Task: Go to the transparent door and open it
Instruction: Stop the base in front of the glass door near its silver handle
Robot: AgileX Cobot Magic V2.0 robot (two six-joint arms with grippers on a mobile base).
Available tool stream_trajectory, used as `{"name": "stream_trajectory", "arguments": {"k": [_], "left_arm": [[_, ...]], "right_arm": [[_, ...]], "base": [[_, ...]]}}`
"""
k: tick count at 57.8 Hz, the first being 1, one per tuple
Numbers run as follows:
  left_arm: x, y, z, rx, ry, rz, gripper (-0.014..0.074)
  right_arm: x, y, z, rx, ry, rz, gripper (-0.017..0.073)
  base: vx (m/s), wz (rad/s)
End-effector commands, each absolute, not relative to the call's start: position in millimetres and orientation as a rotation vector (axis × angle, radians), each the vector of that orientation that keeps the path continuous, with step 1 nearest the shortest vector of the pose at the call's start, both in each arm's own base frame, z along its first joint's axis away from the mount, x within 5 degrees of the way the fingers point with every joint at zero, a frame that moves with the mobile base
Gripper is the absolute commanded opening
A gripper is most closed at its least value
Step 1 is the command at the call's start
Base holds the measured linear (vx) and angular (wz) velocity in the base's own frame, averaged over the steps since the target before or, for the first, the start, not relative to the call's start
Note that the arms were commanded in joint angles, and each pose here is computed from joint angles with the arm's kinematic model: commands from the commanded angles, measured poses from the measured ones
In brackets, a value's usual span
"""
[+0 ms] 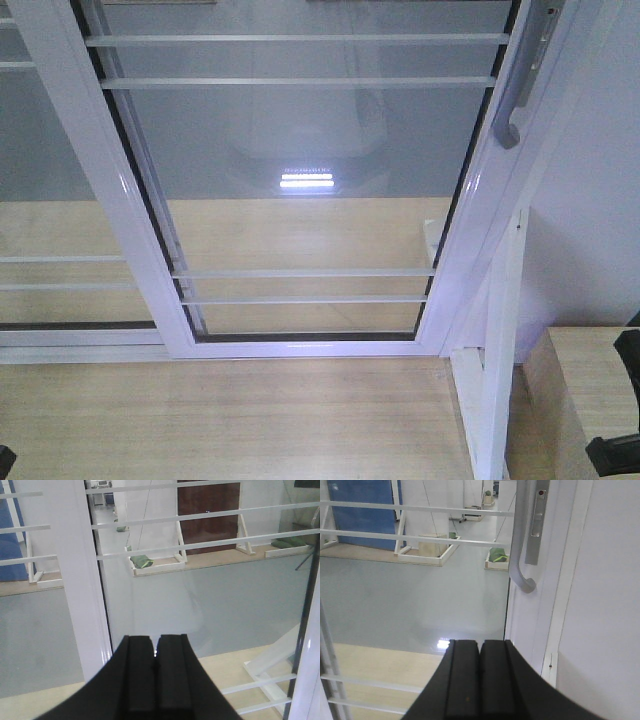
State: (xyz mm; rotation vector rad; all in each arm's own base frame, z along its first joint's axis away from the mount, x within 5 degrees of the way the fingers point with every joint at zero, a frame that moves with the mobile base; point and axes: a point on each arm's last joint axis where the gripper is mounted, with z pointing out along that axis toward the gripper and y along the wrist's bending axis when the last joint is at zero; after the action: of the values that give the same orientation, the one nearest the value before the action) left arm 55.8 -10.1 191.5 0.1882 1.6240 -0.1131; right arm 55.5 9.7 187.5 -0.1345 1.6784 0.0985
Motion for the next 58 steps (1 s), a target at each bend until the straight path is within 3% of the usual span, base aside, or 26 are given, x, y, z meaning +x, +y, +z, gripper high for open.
{"name": "stream_trajectory", "arguments": {"k": [1,58], "left_arm": [[55.0,-11.1,197.0,0.182,1.536,-0.136,0.0003],[57.4,-11.3,193.1,0.186,1.591,-0.131,0.0003]], "right_arm": [[55.4,7.8,193.7,-0.115,1.592,0.081,-0.0005],[62.1,9.4,186.1,-0.131,1.714,0.088,-0.0005]], "base": [[0.23,-0.03],[0.05,0.0]]}}
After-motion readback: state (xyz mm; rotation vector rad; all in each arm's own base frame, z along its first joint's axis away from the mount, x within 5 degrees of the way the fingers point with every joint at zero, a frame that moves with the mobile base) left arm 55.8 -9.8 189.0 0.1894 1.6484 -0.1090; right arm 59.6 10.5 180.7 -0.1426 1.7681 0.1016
